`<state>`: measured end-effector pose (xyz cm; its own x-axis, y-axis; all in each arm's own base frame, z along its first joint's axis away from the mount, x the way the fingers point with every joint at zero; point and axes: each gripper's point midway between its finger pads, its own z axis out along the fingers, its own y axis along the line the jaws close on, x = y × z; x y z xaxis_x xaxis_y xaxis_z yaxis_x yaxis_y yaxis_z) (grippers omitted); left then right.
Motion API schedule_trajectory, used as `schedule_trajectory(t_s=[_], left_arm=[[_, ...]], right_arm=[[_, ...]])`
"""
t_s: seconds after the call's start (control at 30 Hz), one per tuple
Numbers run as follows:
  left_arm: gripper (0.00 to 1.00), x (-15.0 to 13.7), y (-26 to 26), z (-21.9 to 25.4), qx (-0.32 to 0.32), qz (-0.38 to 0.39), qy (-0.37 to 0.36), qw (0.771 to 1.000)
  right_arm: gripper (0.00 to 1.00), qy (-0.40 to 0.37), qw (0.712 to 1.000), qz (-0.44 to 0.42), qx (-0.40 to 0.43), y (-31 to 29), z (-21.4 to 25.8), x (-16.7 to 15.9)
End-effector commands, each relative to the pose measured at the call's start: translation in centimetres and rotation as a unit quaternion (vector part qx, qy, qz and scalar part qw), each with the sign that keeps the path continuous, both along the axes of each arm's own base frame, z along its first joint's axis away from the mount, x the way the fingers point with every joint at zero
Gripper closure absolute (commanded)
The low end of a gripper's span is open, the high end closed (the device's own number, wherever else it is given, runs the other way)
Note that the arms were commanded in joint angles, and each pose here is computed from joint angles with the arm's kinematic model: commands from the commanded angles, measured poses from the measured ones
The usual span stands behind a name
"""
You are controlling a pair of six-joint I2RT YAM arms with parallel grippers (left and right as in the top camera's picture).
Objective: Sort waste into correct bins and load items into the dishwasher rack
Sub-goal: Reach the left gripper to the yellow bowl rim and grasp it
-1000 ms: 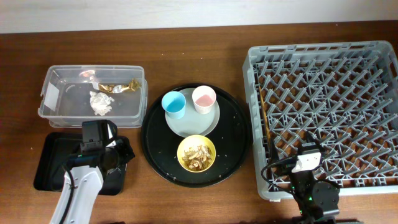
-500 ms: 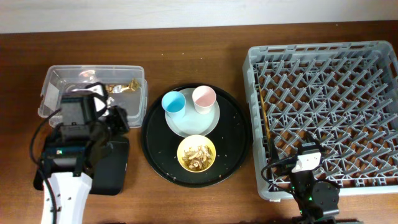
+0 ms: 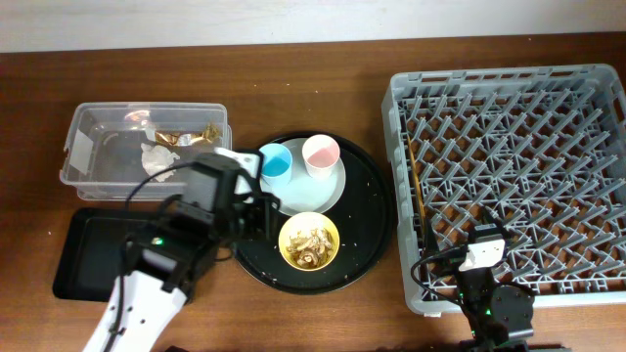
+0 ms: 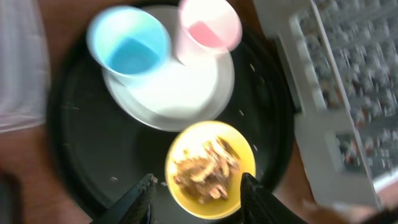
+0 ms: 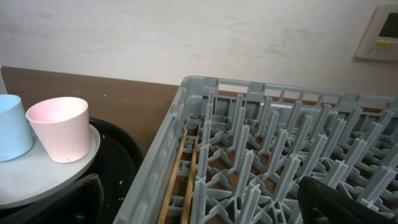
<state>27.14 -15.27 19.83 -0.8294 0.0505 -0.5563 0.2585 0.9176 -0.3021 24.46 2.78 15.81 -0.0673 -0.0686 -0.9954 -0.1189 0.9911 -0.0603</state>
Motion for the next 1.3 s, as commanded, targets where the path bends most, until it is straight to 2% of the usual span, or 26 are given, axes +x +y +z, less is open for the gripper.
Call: schedule_trajectory(t_s=[0.0, 0.17, 0.27, 0.47, 0.57, 0.6, 0.7, 0.9, 1.0, 1.1, 1.27], left_arm=[[0.57, -1.6, -3.2, -2.4, 0.017, -0.049, 0.052, 0.997], [0.57, -1.7, -3.6, -10.4, 0.108, -0.055, 0.158, 0.980], [0.58, -0.9, -2.0, -13.5, 0.149, -0.017, 0.191, 0.970], [0.59, -0.4, -1.2, -15.9, 0.170, -0.004, 0.215, 0.962], [0.80, -0.1, -0.5, -16.0, 0.189, 0.004, 0.207, 0.960], [0.84, 0.1, 0.4, -16.0, 0.209, 0.014, 0.200, 0.957], [0.87, 0.6, 2.9, -15.8, 0.252, 0.042, 0.193, 0.947], [0.87, 1.5, 6.9, -15.8, 0.257, 0.102, 0.211, 0.937], [0.86, 1.9, 7.8, -15.7, 0.252, 0.117, 0.213, 0.937], [0.73, 3.0, 7.4, -14.4, 0.243, 0.121, 0.196, 0.942], [0.52, 5.1, 6.7, -9.1, 0.213, 0.129, 0.135, 0.959]], right_arm=[[0.02, 0.001, 1.000, 0.007, -0.001, 0.3, -0.2, 0.0], [0.02, 0.001, 1.000, 0.007, -0.001, 0.3, -0.2, 0.0], [0.02, 0.001, 1.000, 0.007, -0.001, 0.3, -0.2, 0.0], [0.01, 0.001, 1.000, 0.007, -0.001, 0.3, -0.2, 0.0], [0.02, 0.001, 1.000, 0.007, -0.001, 0.3, -0.2, 0.0], [0.01, 0.001, 1.000, 0.007, -0.001, 0.3, -0.2, 0.0], [0.02, 0.001, 1.000, 0.007, -0.001, 0.3, -0.2, 0.0], [0.02, 0.001, 1.000, 0.007, -0.001, 0.3, -0.2, 0.0], [0.02, 0.001, 1.000, 0.007, -0.001, 0.3, -0.2, 0.0], [0.02, 0.001, 1.000, 0.007, -0.001, 0.3, -0.2, 0.0], [0.02, 0.001, 1.000, 0.007, -0.001, 0.3, -0.2, 0.0]])
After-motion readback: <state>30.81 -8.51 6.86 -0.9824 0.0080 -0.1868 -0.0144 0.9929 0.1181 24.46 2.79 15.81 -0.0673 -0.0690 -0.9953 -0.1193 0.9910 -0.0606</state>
